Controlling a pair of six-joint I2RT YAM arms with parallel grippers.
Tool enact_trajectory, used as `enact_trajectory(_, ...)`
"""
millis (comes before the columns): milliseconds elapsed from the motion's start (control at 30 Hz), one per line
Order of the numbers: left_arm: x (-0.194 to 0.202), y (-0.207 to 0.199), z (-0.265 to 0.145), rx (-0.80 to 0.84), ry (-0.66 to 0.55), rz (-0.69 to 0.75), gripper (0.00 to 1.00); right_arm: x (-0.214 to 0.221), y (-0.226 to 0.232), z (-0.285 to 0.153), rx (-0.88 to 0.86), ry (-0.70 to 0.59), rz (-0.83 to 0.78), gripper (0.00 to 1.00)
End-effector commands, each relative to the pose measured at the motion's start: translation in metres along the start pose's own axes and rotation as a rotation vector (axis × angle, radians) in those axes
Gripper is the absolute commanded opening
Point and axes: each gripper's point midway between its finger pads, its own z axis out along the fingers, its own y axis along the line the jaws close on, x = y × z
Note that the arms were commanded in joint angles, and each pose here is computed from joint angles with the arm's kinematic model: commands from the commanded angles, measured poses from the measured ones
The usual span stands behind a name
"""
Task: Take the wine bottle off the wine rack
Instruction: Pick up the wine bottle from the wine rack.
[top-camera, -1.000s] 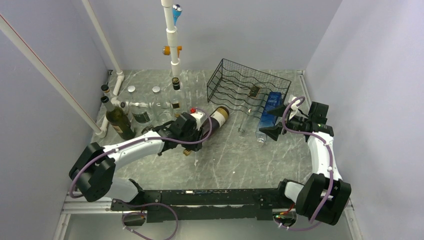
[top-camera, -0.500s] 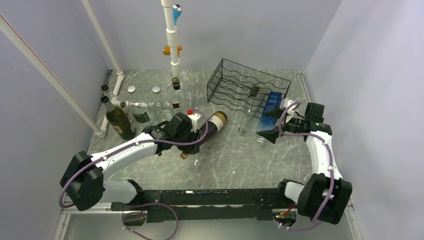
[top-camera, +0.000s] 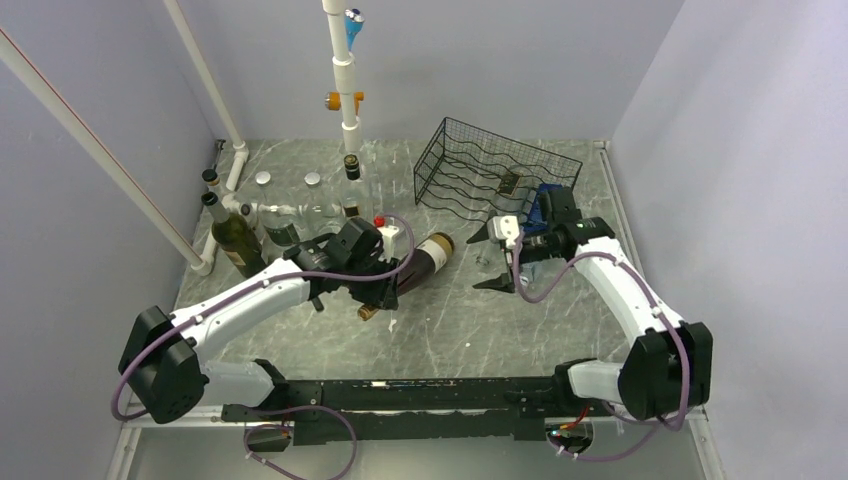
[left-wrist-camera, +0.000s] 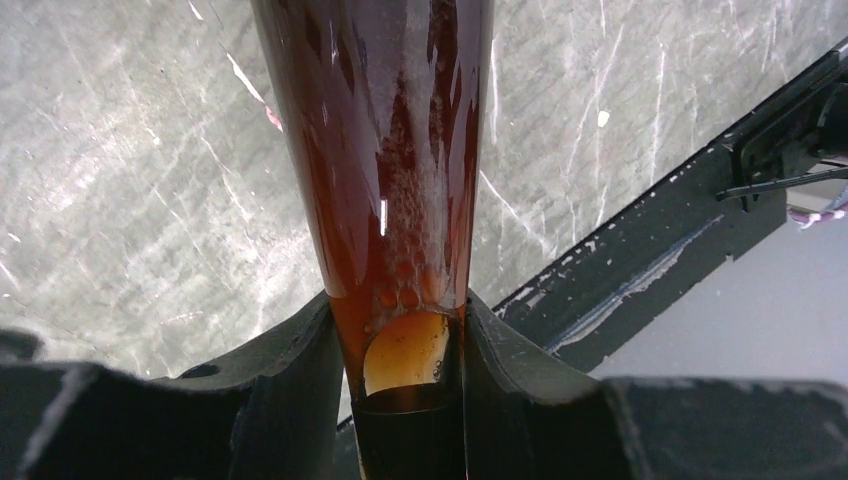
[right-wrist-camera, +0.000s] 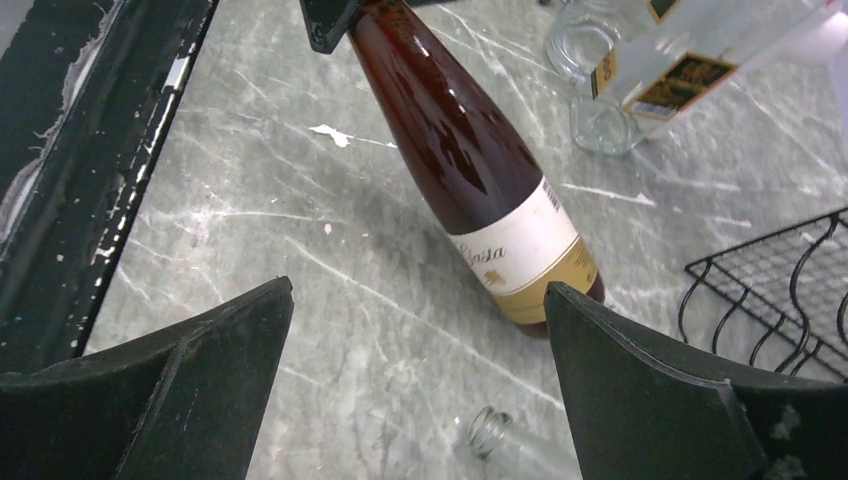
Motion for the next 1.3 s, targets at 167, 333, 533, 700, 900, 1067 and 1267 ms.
enact_trajectory(167,-0.059,-0.053,-0.050,0.200,-0.174,0.018,0.00,-0.009,-0.021,0.045,-0.079,0.031,-0.212,1.00)
enact_trajectory(333,-0.056,-0.055,-0.051,0.221,-0.130,-0.011,0.00,0.004,-0.023,0.071,-0.071,0.142,-0.203,1.00)
enact_trajectory(533,-0.055,-0.062,-0.054,0.271,-0.112,-0.050,0.00,0.004,-0.019,0.098,-0.067,0.187,-0.223,1.00)
enact_trajectory(700,-0.054,-0.064,-0.055,0.296,-0.082,-0.079,0.00,0.008,-0.021,0.121,-0.012,0.244,-0.212,1.00)
enact_trajectory(900,-0.054,-0.066,-0.058,0.327,-0.077,-0.102,0.00,0.014,-0.009,0.138,-0.023,0.254,-0.244,1.00)
enact_trajectory(1067,-0.057,-0.071,-0.060,0.359,-0.079,-0.110,0.00,0.021,-0.009,0.152,0.021,0.257,-0.255,1.00)
enact_trajectory(1267,-0.057,-0.077,-0.060,0.400,-0.077,-0.121,0.00,0.029,-0.008,0.166,0.069,0.230,-0.263,1.00)
